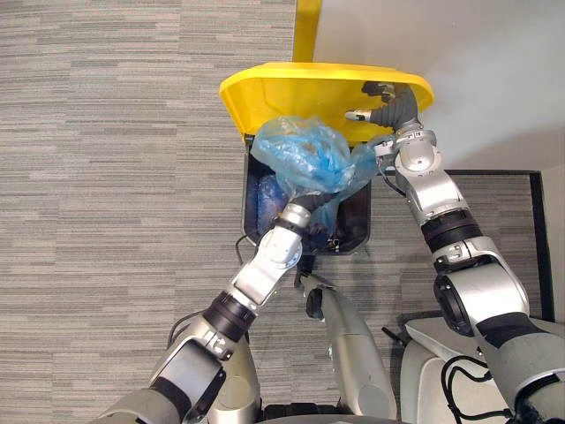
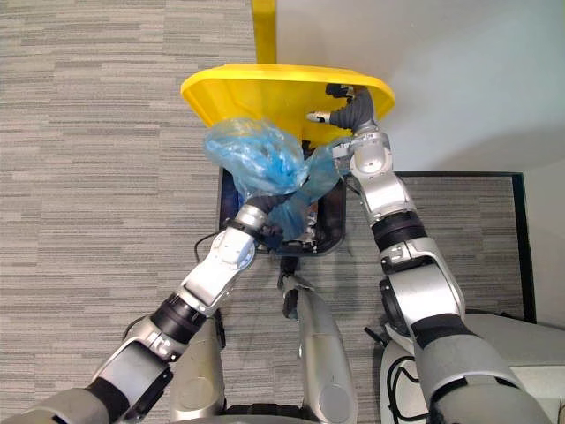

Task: Gather rubbish on tea table into small bin, then transfer packed bag to large trash can.

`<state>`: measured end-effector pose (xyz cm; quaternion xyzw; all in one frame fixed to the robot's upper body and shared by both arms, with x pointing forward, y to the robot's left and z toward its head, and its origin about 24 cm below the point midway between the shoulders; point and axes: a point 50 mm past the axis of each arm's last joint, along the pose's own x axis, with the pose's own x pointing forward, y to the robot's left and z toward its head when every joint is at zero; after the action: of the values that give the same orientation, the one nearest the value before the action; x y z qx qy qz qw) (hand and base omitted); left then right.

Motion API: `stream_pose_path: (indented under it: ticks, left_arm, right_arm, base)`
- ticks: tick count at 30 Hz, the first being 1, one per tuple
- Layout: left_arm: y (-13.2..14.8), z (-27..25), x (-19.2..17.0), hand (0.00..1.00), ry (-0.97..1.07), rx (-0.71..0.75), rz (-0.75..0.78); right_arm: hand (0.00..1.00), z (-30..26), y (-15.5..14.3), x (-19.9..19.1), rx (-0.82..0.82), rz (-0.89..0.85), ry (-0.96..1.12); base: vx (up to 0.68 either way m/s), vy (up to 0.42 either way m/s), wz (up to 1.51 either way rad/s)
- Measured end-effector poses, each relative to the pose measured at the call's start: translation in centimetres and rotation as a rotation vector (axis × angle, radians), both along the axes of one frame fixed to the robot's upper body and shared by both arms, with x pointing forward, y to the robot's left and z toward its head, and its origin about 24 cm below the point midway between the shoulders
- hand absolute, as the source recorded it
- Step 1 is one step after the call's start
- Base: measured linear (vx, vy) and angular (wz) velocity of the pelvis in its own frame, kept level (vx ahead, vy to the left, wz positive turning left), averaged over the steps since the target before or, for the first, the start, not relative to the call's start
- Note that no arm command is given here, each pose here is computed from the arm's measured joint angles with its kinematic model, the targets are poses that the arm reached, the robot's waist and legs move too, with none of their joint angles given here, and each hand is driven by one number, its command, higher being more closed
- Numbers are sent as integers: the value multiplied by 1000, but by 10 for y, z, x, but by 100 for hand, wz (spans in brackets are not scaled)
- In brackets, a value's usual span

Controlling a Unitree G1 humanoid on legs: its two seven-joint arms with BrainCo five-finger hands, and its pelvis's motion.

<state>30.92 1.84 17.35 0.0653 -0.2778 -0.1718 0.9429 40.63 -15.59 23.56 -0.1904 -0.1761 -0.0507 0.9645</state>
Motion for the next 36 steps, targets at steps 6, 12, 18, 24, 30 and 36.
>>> stream_pose_path:
  ticks: [6, 12, 18, 24, 30, 36]
  left_arm:
    - [15, 5, 16, 100, -31, 28, 189]
    - [27, 2, 39, 100, 50, 74, 326]
    - [21, 19, 55, 100, 39, 123, 335]
    - [23, 14, 68, 0, 75, 266, 314]
    - [40, 2, 79, 0, 136, 357, 369]
    - [39, 0, 78, 0, 125, 419, 371]
  right_arm:
    - [0, 10, -2, -10, 12, -1, -81]
    - [0, 26, -2, -17, 43, -8, -162]
    - [0, 54, 8, -31, 119, 46, -286]
    - [0, 86, 24, -44, 156, 124, -396]
    - [0, 89, 44, -46, 115, 190, -399]
    - [0, 89, 47, -46, 101, 213, -404]
  base:
    - [-3, 25, 8]
    - [36, 8, 6]
    - [-5, 41, 2]
    - [-25, 46, -11]
    - [0, 3, -1]
    - [0, -5, 2]
